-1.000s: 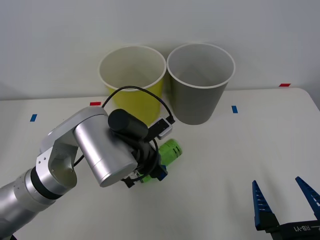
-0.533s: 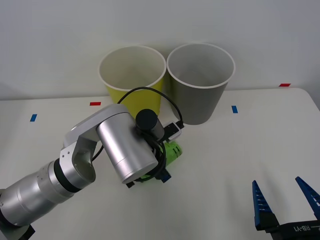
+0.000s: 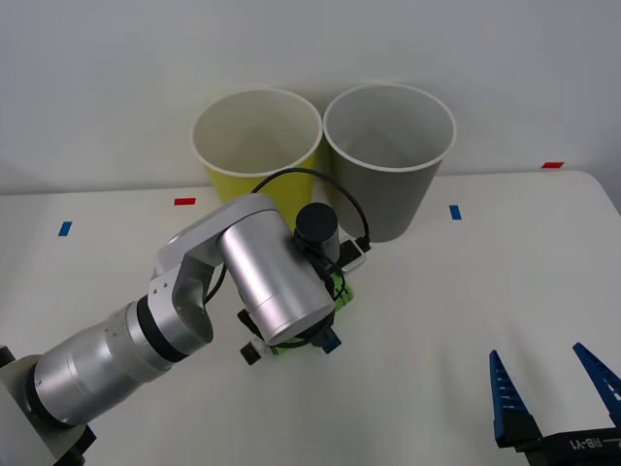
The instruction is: Put cans in the gray bin and PET bottles in the light green bin.
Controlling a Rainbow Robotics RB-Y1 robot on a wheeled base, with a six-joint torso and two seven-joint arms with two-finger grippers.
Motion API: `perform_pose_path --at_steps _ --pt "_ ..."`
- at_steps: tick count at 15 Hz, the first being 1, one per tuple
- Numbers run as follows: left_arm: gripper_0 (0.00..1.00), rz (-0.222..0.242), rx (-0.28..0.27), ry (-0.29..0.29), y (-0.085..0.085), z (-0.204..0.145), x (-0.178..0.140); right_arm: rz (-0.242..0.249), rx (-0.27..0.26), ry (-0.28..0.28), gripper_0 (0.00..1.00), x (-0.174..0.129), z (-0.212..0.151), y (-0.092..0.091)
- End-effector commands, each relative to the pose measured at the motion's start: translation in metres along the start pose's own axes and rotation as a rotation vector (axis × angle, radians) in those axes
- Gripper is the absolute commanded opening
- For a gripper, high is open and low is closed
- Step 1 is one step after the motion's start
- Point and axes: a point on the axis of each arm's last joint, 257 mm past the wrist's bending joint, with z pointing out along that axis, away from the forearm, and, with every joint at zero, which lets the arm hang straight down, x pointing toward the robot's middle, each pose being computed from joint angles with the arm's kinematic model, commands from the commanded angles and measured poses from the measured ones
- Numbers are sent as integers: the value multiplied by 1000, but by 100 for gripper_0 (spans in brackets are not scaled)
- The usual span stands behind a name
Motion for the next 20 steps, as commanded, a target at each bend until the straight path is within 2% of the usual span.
perform_pose_path --at_steps 1,4,8,17,20 --pt "96 13 -12 23 3 6 -5 0 0 0 100 0 0 0" --pt "96 -9 -11 50 3 13 -9 0 0 0 100 0 0 0" --pt "96 -28 12 61 -10 17 -19 0 0 0 100 0 0 0" --pt "96 -58 15 119 -9 30 -26 0 0 0 100 0 0 0" --pt "96 -72 13 127 -4 35 -23 0 0 0 100 0 0 0"
